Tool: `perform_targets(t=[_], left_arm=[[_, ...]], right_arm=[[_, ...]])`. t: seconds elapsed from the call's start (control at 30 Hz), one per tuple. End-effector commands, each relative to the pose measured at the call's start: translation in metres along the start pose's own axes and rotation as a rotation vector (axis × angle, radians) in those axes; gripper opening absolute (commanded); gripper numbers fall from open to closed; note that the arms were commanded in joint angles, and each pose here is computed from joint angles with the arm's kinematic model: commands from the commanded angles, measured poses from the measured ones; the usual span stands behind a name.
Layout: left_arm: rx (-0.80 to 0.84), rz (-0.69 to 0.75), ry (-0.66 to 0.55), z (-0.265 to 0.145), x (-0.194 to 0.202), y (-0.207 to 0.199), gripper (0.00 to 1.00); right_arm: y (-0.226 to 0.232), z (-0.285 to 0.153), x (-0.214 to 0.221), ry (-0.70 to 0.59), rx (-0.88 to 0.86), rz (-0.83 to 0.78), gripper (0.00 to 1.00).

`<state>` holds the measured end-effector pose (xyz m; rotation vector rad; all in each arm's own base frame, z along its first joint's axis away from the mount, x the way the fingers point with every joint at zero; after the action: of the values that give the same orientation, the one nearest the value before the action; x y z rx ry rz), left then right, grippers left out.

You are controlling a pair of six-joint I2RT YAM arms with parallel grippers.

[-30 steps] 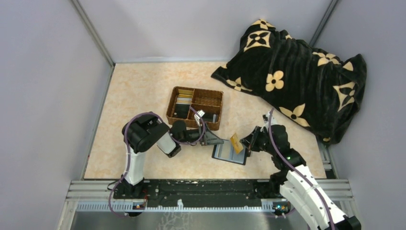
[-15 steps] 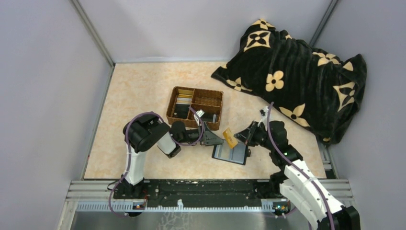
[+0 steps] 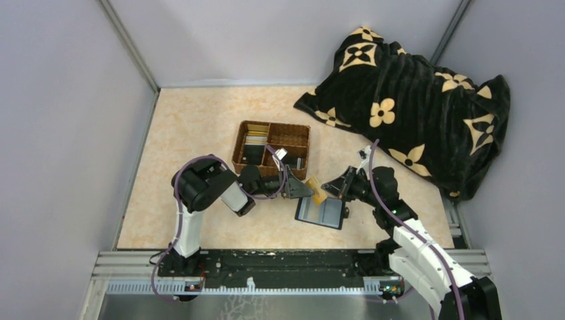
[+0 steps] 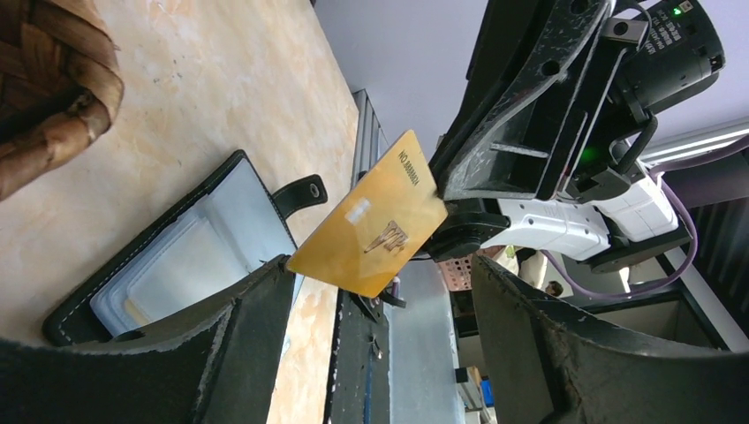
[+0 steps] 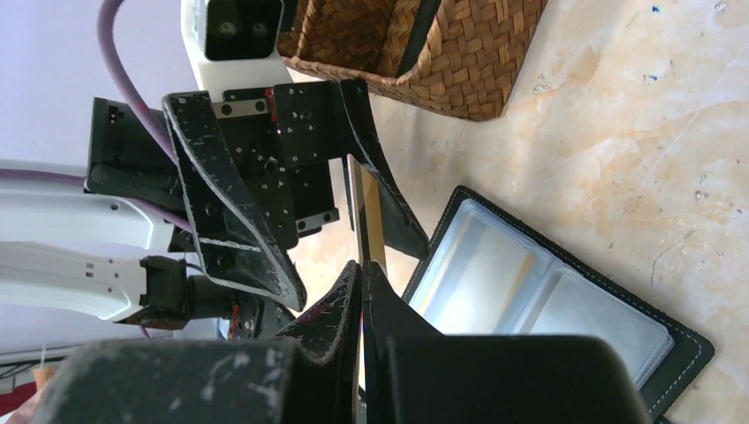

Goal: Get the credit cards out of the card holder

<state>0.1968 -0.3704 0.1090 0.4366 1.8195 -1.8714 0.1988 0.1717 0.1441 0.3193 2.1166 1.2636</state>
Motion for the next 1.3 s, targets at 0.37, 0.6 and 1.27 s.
perform_targets(t=[0.37,0.6,1.27], left_arm=[[0.204,0.171,-0.084,0.005,-0.023,-0.045,0.43],[0.211,0.173,-0.082,0.006,-0.023,-0.048,0.05],[0.202,0.251,-0.203,0.004,-0.046,-0.065,0.0]], right_arm=[[0.004,0.004,-0.006,-0.024,-0.046,-0.023,0.0],[0.002,0.005,-0.005,-0.02,-0.046,-0.024,0.0],[0.0,-0.008,-0.006,-0.109,-0.061,-0.022,0.44]])
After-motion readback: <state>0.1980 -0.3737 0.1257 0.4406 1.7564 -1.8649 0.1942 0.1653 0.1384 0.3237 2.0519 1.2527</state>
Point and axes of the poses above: each gripper's point midway between its finger pads, its own z axis out along the fingers, its own y axis along the line the jaws close on, x = y × z, the point moved 2 cm from there along -z, back along the fingers, and after that the axes turned 11 degrees about z, right-handed, at the moved point
